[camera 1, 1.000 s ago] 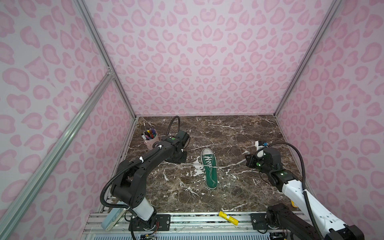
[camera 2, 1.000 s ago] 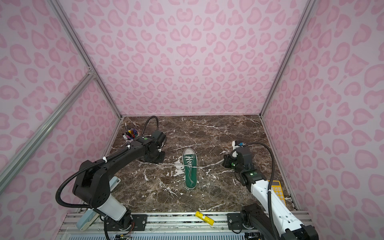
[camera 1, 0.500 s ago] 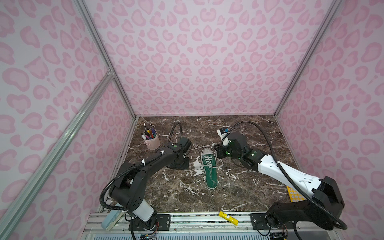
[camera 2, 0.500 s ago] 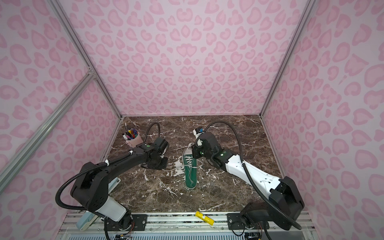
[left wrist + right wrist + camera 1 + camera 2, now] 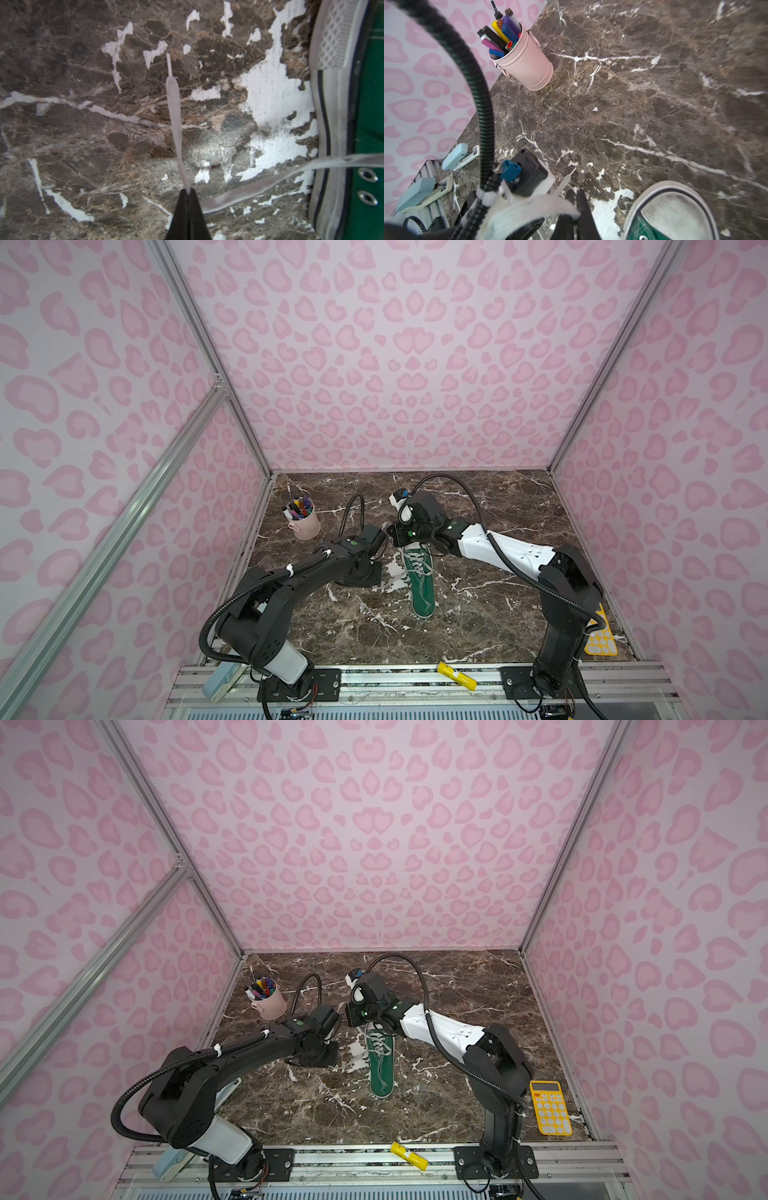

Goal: Tie the shoes

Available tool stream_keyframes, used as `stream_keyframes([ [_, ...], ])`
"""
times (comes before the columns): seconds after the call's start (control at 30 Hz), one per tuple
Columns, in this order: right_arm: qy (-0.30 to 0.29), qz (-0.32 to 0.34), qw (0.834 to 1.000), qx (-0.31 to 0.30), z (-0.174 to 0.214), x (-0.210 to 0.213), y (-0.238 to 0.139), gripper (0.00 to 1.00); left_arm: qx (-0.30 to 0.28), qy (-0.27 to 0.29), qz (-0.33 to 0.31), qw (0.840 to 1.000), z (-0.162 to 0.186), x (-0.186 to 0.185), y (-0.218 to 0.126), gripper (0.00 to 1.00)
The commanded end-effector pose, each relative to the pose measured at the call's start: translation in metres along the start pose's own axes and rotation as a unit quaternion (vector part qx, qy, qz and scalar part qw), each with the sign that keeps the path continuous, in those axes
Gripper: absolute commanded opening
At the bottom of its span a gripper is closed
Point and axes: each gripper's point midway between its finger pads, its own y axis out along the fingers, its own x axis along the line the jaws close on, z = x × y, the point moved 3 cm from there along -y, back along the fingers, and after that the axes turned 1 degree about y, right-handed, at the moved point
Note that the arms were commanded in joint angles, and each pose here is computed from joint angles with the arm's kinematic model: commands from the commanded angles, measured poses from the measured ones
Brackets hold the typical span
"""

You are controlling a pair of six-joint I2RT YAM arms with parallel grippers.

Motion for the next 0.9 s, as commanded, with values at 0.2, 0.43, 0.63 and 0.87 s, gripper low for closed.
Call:
stream_keyframes([
  [0.2,0.055,-0.031,0.996,0.063,0.029,-0.005,0.052,0.09,-0.007,-0.021,0.003,1.0,0.007,0.0,0.001,0.03],
  [0.43,0.073,-0.021,0.994,0.08,0.025,-0.015,0.056,0.34,-0.005,-0.03,0.0,1.0,0.012,0.002,0.002,0.03],
  [0.63,0.106,-0.014,0.992,0.061,0.016,-0.033,0.037,0.57,0.003,-0.03,-0.013,0.999,0.015,0.006,0.004,0.06],
  [0.87,0.112,0.01,0.993,0.032,0.003,-0.058,-0.001,0.6,-0.004,-0.015,-0.033,0.999,0.015,0.014,-0.004,0.44],
])
